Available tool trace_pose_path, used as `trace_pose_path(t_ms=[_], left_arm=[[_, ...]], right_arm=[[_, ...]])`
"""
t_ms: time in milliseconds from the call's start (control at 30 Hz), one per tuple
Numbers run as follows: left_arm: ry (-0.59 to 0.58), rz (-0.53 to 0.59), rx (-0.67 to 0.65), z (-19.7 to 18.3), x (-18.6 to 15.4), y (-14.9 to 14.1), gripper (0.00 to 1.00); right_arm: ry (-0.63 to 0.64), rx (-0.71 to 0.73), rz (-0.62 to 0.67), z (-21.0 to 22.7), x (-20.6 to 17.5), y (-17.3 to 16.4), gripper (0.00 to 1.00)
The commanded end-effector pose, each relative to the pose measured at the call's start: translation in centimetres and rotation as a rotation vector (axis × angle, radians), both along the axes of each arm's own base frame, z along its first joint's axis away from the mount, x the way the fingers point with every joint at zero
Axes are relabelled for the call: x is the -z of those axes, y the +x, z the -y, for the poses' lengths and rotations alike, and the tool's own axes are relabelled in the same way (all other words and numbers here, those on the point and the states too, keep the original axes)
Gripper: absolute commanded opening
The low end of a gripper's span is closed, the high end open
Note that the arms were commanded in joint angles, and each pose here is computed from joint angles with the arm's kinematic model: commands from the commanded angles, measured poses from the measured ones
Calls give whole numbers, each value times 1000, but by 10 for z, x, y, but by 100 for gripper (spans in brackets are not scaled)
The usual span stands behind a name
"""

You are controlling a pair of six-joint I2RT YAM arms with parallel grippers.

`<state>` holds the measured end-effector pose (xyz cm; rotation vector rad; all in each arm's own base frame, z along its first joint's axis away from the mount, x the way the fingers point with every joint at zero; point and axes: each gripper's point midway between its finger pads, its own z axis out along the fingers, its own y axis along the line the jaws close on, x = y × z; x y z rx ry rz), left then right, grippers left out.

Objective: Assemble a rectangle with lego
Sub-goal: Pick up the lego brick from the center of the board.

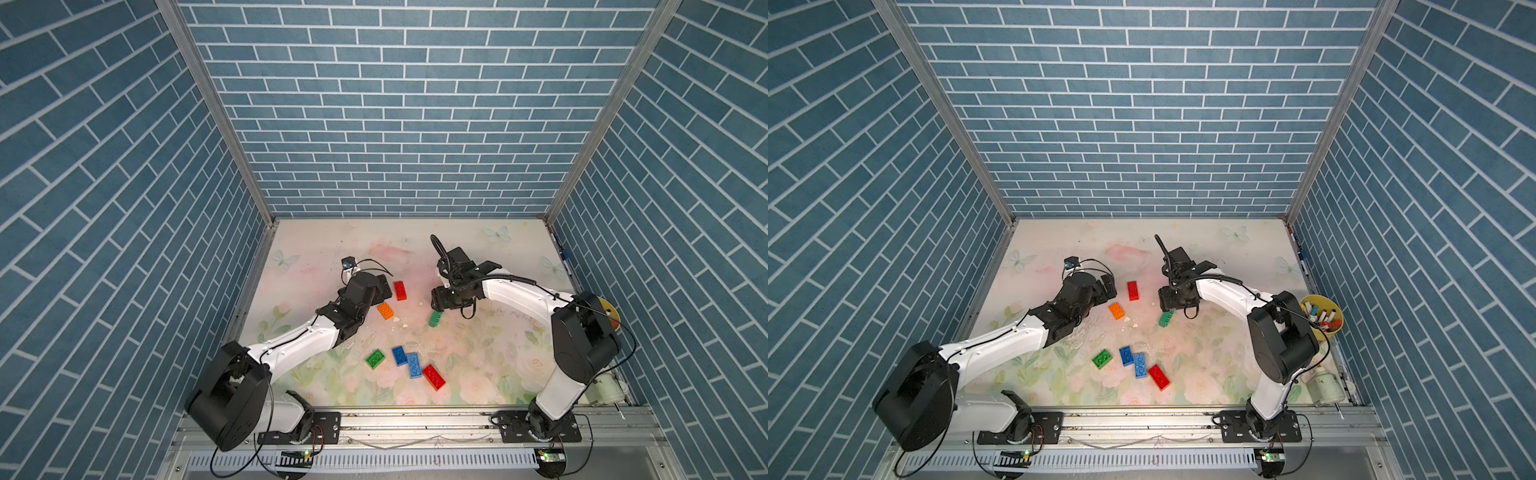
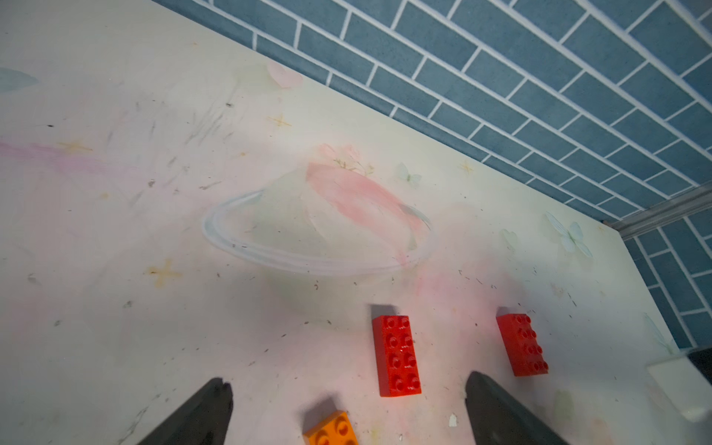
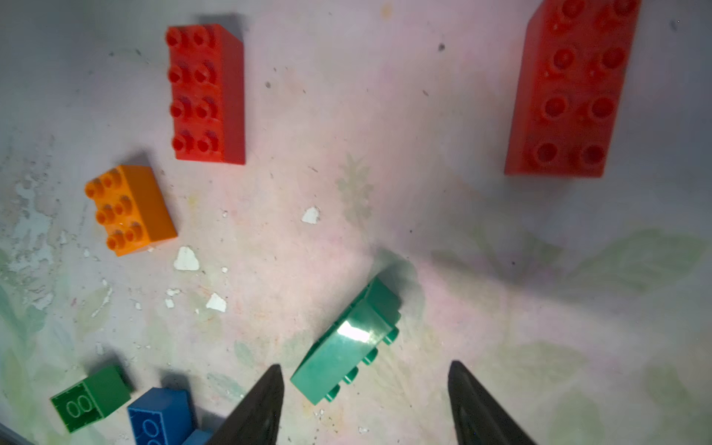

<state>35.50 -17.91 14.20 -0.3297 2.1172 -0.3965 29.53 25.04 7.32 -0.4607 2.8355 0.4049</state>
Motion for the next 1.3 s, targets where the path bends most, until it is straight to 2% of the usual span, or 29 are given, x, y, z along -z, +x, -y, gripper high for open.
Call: trace_pose_path(t_ms=[0,367,667,767,900,1000,1100,1167,1267], left_arm=[[-6,2,30,10,-4,3,100],[10,-1,20,6,-2,1,100],[22,-2,7,1,1,-1,100],[21,-2,5,1,1,-1,100],[26,-1,6,0,2,-2,100],[30,6,-1,-3,-1,-3,100],[30,18,-11,-6,-5,-3,100],[30,26,-17,-8,-7,-4,100],[28,35,-25,-10,-10,-6,100]], right_arm=[[2,64,-37,6,4,-7,68],[52,60,-112,-10,22,-12,61],[38,68,-135,-13,36,-13,49],[36,71,-137,-15,38,-11,43],[17,77,-130,-14,38,-7,28],[-36,76,-95,-5,31,-2,20],[-122,72,-22,8,17,7,19],[-201,58,32,18,10,12,19],[-392,24,128,34,6,18,19]])
